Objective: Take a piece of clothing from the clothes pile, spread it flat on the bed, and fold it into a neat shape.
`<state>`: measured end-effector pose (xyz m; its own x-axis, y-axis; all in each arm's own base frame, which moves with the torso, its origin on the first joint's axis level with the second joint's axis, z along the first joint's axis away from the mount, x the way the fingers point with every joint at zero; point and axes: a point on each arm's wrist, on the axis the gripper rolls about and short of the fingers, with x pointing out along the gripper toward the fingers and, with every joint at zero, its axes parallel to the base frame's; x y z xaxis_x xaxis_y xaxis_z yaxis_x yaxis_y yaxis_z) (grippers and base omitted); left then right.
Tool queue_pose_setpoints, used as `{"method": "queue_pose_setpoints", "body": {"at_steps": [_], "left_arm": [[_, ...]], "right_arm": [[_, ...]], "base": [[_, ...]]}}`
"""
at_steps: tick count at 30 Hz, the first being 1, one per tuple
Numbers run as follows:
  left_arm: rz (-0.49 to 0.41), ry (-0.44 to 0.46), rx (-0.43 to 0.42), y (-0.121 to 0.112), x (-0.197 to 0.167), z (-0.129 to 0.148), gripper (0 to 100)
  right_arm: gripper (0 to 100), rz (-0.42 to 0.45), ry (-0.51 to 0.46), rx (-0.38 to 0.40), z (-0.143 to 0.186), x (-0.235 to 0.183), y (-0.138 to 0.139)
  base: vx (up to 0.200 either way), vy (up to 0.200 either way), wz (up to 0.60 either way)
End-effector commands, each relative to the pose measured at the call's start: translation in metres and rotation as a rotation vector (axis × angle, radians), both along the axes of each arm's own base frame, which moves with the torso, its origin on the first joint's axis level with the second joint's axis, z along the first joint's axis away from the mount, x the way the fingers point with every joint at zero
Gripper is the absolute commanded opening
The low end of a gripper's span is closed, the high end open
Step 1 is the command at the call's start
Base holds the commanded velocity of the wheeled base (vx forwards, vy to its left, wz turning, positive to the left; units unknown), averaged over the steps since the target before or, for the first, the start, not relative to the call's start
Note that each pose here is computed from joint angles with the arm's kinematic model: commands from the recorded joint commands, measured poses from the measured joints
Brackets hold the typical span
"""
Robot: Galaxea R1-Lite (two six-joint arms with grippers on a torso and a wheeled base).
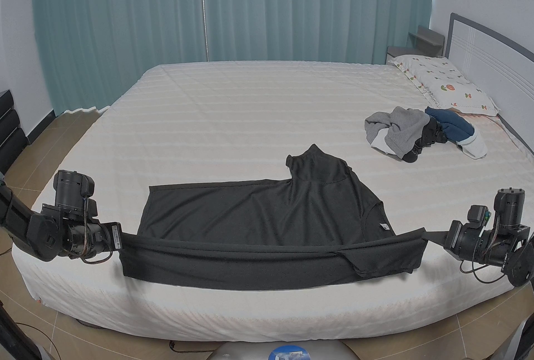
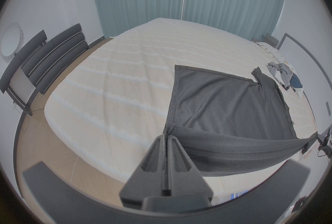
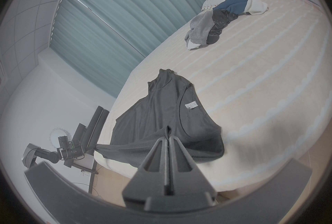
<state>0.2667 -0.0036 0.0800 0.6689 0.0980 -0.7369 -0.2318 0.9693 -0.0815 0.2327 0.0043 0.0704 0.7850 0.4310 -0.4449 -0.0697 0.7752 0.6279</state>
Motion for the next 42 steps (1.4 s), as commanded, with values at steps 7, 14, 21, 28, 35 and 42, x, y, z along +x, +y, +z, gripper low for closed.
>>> {"method": "queue_pose_setpoints", "body": {"at_steps": [7, 14, 21, 28, 35, 42], "left_arm": [[0.064, -0.036, -0.063, -0.006, 0.033, -0.032, 0], [0.079, -0.01, -0.047, -0.011, 0.042, -0.049, 0], [0.142, -0.021, -0.069, -0.013, 0.056, -0.057, 0], [0.188, -0.051, -0.122, -0.016, 0.066, -0.056, 0], [0.19, -0.045, -0.122, -0.016, 0.066, -0.058, 100], [0.202, -0.056, -0.135, -0.016, 0.071, -0.058, 100]], "right_arm": [[0, 0.002, 0.055, -0.001, -0.026, 0.041, 0.001], [0, 0.005, 0.068, 0.001, -0.037, 0.057, 0.002], [0, 0.005, 0.081, 0.003, -0.047, 0.067, 0.002], [0, -0.013, 0.059, -0.008, -0.059, 0.075, 0.004], [0, -0.008, 0.05, -0.014, -0.066, 0.078, 0.009], [100, -0.001, 0.025, -0.009, -0.067, 0.08, 0.012]], "base": [[0.0, 0.0, 0.0], [0.0, 0.0, 0.0], [0.0, 0.0, 0.0], [0.0, 0.0, 0.0], [0.0, 0.0, 0.0], [0.0, 0.0, 0.0]]}}
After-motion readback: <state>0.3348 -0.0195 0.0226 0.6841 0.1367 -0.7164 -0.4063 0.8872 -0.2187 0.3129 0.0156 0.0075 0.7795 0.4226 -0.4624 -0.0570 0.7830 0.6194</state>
